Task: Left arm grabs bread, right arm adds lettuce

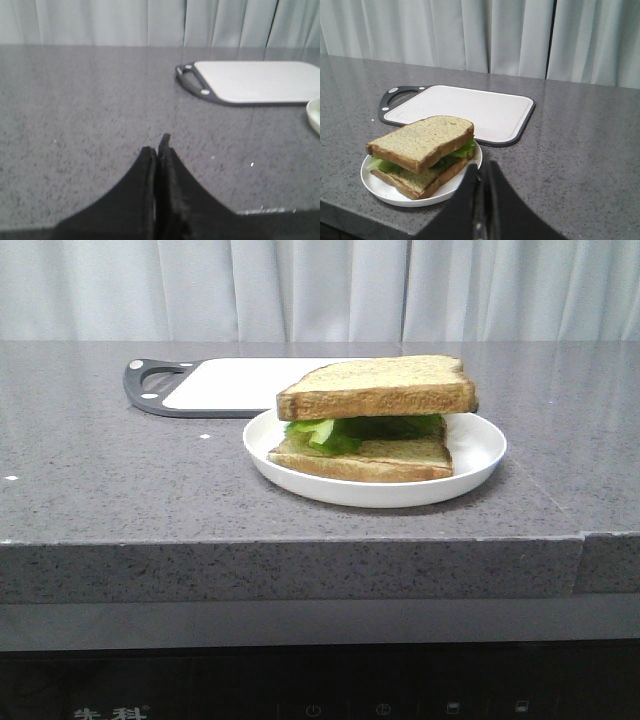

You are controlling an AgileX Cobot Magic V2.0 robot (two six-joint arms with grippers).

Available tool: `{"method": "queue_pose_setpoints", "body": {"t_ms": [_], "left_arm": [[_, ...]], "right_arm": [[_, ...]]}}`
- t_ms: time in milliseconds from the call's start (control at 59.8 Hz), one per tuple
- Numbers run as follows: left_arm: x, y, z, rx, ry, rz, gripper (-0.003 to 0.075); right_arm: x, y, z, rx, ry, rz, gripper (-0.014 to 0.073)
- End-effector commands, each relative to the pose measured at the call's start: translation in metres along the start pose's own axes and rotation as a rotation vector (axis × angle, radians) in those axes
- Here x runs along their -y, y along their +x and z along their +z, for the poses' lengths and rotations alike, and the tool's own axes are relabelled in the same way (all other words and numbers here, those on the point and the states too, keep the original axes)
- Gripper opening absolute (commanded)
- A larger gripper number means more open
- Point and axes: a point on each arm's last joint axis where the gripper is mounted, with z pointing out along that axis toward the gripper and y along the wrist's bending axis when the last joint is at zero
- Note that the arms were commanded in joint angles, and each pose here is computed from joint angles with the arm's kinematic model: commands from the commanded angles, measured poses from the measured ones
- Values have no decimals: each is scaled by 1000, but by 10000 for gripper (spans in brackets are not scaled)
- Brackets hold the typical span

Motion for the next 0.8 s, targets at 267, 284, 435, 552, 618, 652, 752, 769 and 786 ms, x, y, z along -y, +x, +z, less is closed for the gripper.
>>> {"method": "queue_pose_setpoints", "body": {"t_ms": [267,284,435,552,618,652,752,769,786], "left_arm": [[-6,20,10,127,-59,-19,-21],[-6,20,10,118,-58,-21,-20],[-6,19,9,134,-60,-20,-20],[-6,19,9,134,-60,-20,-21],[-6,19,9,134,-60,-20,-20],[-6,19,9,134,-60,-20,-21],[-6,19,9,134,-60,-20,-20],[-6,19,9,134,-60,-20,-20],[-6,19,9,134,-60,-20,-20]], "right_arm": [[1,-14,-1,86,20,-3,-61],[1,-14,-1,86,20,-3,-61],[1,-14,-1,86,20,-3,-61],[1,-14,-1,86,20,-3,-61],[1,-14,-1,86,20,-3,-61],[1,-14,-1,86,20,-3,-61],[1,-14,-1,86,20,-3,-61],[1,-14,-1,86,20,-3,-61],[1,-14,-1,86,20,-3,-61]]}}
